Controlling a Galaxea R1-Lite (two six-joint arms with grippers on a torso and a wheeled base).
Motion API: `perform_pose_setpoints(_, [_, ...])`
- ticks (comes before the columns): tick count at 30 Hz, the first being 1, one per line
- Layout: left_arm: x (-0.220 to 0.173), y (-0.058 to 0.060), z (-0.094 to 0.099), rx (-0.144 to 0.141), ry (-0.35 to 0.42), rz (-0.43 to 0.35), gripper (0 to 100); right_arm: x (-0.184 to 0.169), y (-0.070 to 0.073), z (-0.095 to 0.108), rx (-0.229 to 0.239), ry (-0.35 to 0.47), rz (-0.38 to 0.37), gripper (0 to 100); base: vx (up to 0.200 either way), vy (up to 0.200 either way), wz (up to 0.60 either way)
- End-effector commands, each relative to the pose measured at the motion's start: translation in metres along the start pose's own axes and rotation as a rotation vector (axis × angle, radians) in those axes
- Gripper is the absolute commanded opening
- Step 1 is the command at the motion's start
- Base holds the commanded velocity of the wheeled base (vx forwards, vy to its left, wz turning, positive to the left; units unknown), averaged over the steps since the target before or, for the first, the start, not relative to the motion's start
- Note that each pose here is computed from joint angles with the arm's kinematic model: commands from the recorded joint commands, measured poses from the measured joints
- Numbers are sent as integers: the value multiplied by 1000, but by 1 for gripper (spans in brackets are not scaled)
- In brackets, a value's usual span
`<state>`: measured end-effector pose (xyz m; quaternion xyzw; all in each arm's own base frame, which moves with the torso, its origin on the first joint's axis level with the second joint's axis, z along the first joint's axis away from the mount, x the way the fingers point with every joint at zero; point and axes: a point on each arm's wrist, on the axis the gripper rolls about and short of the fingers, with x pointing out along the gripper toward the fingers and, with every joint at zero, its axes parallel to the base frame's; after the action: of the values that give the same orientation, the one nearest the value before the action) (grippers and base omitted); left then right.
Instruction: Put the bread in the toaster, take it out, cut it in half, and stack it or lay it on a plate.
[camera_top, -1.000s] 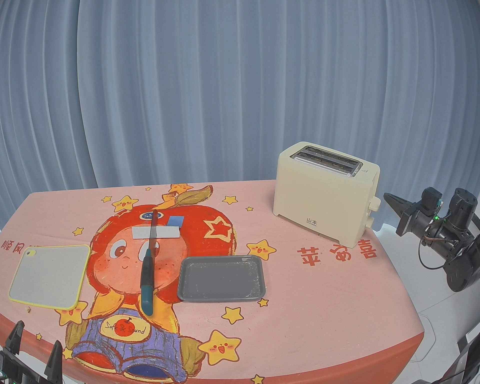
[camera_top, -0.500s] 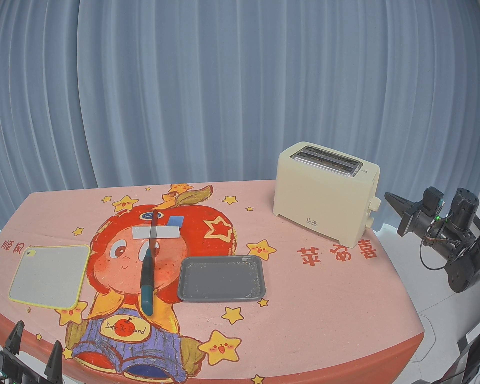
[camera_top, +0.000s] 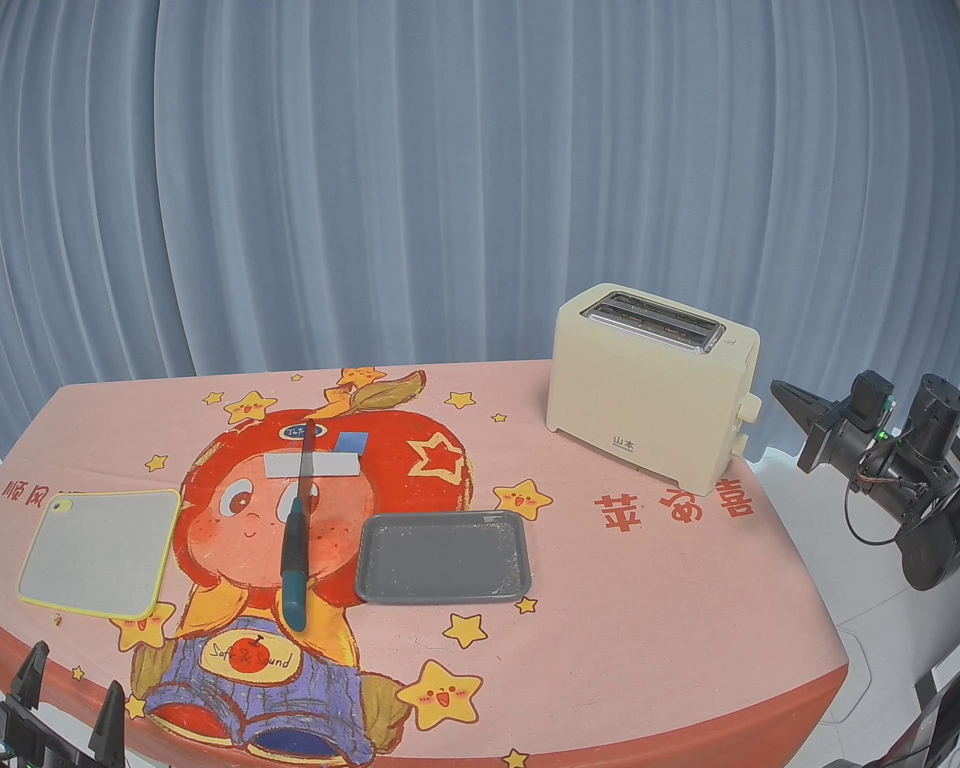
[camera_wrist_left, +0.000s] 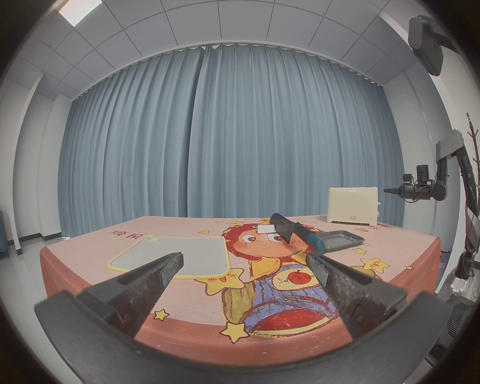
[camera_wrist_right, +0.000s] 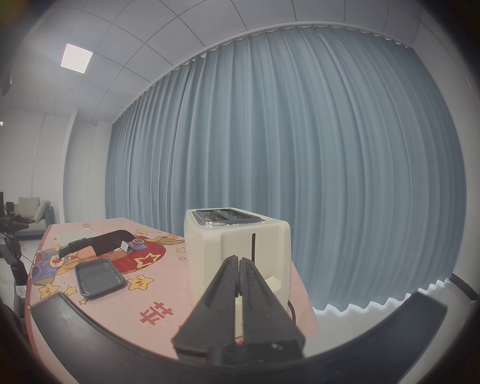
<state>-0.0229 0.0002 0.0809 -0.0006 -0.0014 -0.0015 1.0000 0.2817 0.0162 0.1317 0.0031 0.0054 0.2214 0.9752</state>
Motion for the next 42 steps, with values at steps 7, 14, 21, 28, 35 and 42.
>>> perform_pose_setpoints(7, [1,0,-5,0,17,0,100,-7,7,5,-9,-10,14,0,0,0,0])
perform_pose_setpoints(14, [1,0,-5,0,15,1,100,-10,8,3,-8,-1,14,0,0,0,0])
perform_pose_setpoints(21, [1,0,-5,0,15,0,100,-12,10,3,-11,-9,17,0,0,0,0])
perform_pose_setpoints(28, [1,0,-5,0,15,0,100,-16,14,1,-15,-17,24,0,0,0,0])
perform_pose_setpoints(35, [1,0,-5,0,15,0,100,-18,15,4,-19,-26,24,0,0,0,0])
perform_pose_setpoints(42, [1,0,-5,0,15,1,100,-18,12,6,-19,-37,17,0,0,0,0])
